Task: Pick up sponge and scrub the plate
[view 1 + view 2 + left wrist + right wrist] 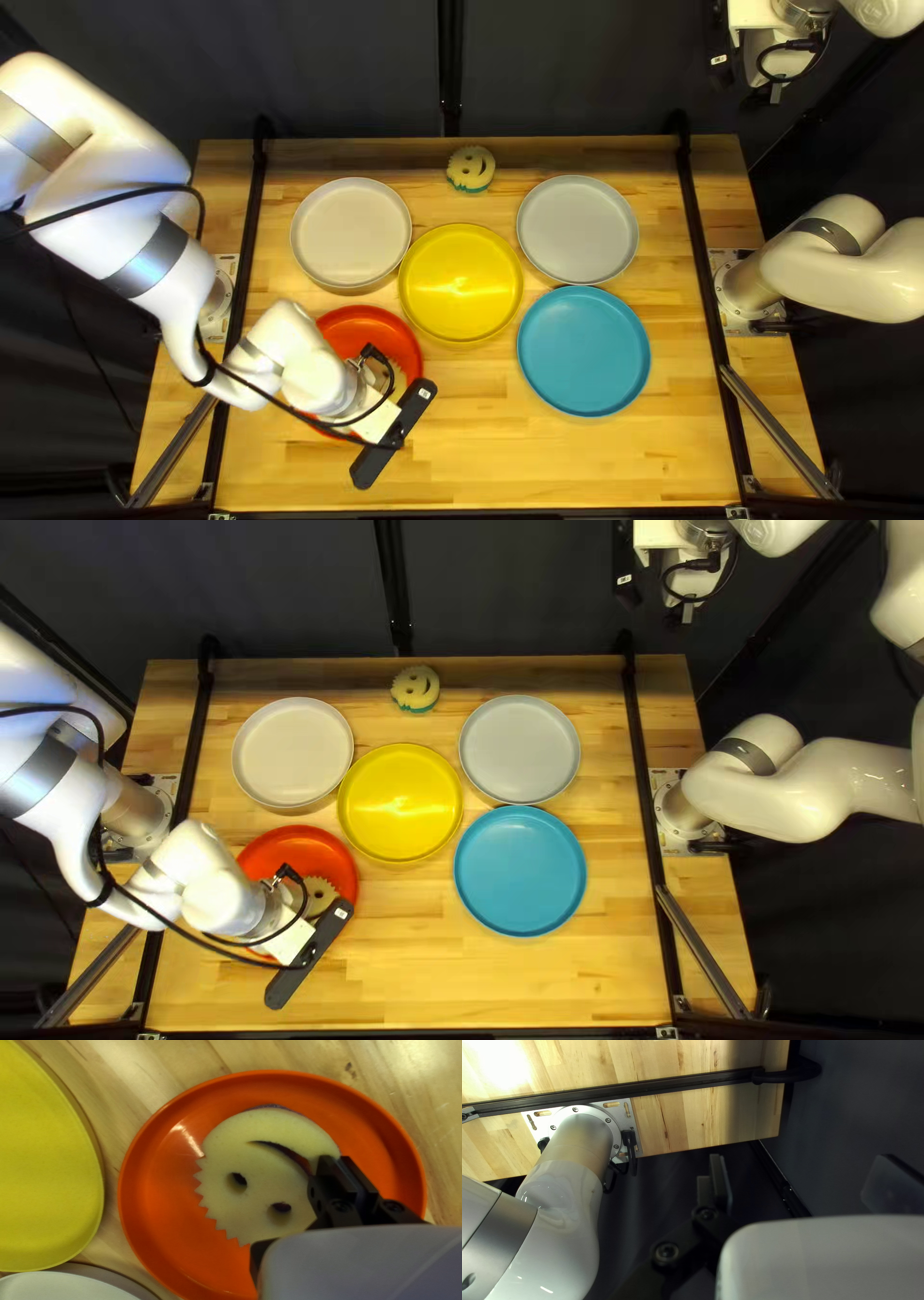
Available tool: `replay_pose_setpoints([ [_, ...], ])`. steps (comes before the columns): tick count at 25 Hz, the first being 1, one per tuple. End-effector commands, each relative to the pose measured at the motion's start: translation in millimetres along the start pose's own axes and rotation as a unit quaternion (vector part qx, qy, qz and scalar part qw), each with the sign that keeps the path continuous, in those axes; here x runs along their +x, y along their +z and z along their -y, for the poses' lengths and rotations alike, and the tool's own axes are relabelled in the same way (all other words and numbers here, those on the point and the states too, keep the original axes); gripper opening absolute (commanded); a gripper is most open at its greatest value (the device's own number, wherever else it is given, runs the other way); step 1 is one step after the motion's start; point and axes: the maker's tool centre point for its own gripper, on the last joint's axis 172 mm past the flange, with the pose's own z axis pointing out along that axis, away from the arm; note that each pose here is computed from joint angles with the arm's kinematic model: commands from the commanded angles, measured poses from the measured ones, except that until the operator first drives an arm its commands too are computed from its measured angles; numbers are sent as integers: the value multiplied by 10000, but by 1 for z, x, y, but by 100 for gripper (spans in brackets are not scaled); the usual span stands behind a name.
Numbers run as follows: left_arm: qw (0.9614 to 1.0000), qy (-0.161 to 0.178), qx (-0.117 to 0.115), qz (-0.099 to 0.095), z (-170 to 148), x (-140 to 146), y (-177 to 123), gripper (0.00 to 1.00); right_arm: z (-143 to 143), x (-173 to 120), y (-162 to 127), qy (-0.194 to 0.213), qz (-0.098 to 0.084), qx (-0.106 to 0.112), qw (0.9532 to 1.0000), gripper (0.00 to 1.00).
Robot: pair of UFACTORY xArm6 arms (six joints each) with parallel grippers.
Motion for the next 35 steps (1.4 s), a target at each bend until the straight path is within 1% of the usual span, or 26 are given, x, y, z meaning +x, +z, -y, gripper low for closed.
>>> replay_pose_setpoints([
  [1,10000,-20,-46,-50,8,-3,1,0,0,0,0,0,0,0,10000,100],
  [3,10000,-25,-57,-60,5,-2,0,0,0,0,0,0,0,0,10000,100],
  [7,9999,-35,-101,-48,-12,-4,0,0,0,0,0,0,0,0,10000,100],
  [16,9998,-76,-203,25,-69,-4,0,0,0,0,0,0,0,0,10000,100],
  [20,9997,-123,-209,47,-78,-6,-1,0,0,0,0,0,0,0,10000,100],
  [24,9996,-156,-227,31,-69,-9,4,0,0,0,0,0,0,0,10000,100],
  [27,9996,-162,-226,4,-52,-11,1,0,0,0,0,0,0,0,10000,100],
  [30,9996,-152,-239,-35,-24,-16,0,0,0,0,0,0,0,0,10000,100],
  [35,9995,-163,-262,-94,2,-23,-1,0,0,0,0,0,0,0,10000,100],
])
